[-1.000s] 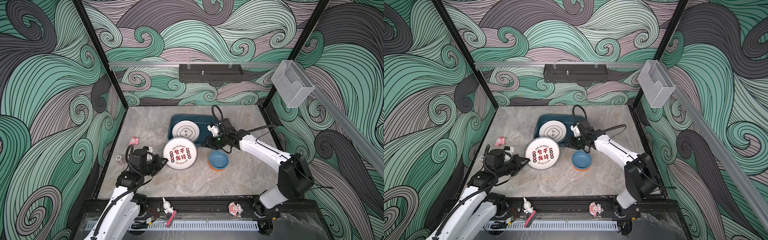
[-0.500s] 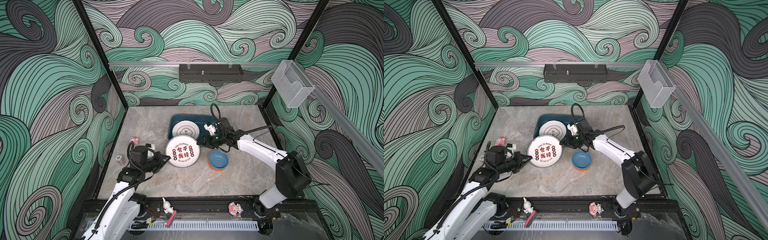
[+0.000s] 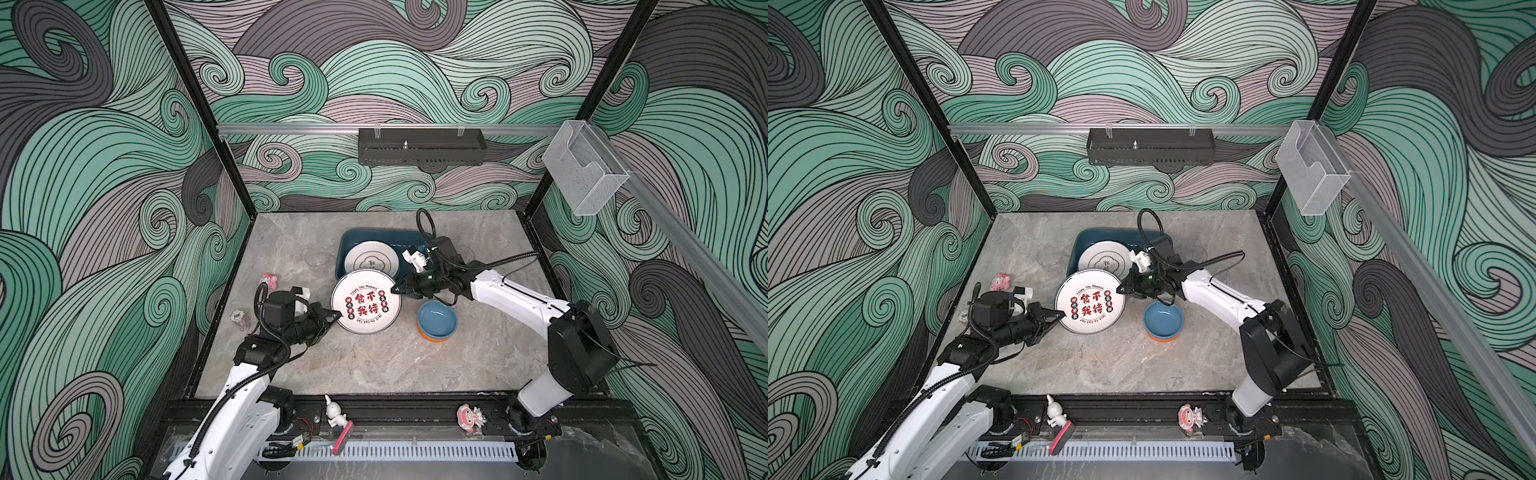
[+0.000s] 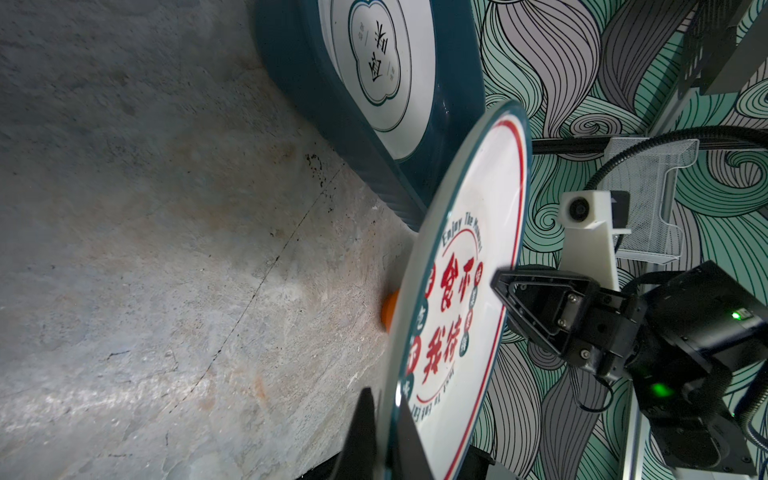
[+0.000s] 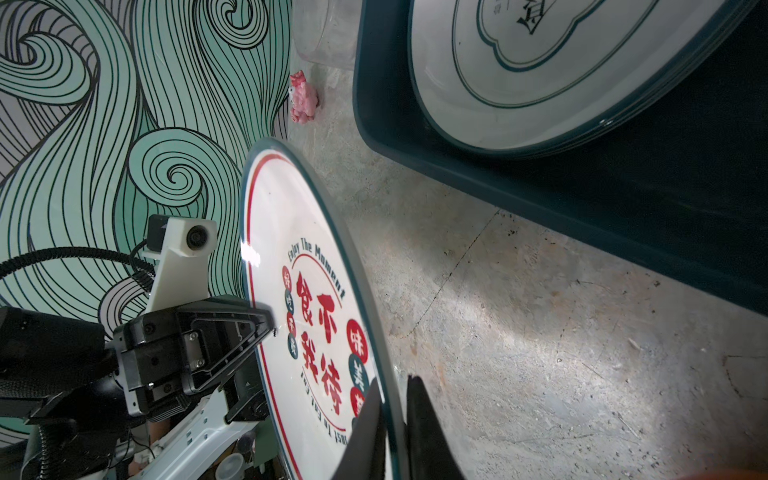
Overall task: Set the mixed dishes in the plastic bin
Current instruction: 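Pinch the red-print plate rim with the right gripper and tilt it up, then carry the red-print plate over the teal bin and lower it in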
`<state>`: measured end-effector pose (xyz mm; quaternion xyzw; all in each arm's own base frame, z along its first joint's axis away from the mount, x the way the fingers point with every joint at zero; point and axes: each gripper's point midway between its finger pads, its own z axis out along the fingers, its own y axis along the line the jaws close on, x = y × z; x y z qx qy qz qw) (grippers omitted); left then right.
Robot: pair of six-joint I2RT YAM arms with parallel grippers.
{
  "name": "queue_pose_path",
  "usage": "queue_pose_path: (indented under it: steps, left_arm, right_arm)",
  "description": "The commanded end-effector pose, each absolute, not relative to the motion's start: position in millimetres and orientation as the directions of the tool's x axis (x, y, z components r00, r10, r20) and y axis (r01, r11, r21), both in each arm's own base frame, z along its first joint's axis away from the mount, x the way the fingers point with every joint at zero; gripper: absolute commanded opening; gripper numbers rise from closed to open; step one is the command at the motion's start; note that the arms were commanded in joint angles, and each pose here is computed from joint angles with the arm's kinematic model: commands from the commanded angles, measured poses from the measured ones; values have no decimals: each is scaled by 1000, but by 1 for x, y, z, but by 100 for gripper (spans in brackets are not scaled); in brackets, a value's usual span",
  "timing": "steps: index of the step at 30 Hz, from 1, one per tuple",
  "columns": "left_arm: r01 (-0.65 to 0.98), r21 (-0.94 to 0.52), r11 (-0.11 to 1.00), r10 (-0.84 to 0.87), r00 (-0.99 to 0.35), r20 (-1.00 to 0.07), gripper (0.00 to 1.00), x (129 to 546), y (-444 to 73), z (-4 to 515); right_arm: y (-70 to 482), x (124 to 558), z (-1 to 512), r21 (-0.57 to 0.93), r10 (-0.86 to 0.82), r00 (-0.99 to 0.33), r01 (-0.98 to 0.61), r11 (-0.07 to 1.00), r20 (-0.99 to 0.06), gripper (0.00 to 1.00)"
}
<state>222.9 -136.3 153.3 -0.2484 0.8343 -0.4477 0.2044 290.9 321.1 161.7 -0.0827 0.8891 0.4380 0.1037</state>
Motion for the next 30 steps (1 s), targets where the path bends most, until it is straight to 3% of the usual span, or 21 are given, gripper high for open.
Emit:
queue_pose_path:
  steps: [1, 7, 17, 19, 22, 30]
  left_arm:
    - [-145, -882, 449, -590, -789, -171, 5, 230, -141, 184]
    - [-164, -874, 457, -609, -774, -173, 30, 229, -136, 182]
    - [-175, -865, 470, -649, -732, -205, 42, 225, -125, 179]
    - [-173, -865, 471, -655, -726, -211, 52, 224, -124, 178]
    - [-173, -864, 473, -659, -721, -216, 58, 223, -122, 177]
    - [-184, -861, 475, -659, -722, -210, 62, 221, -121, 175]
  right_arm:
    - [324, 295, 174, 763, -53, -953, -270, 587, -297, 7]
    - [321, 301, 182, 747, -37, -942, -289, 598, -335, 3]
    - [306, 321, 192, 728, 25, -927, -278, 627, -375, 0]
    - [303, 327, 194, 721, 37, -922, -276, 636, -385, 0]
    - [299, 335, 196, 707, 52, -915, -272, 652, -400, 0]
    - [287, 364, 197, 680, 111, -901, -230, 696, -419, 0]
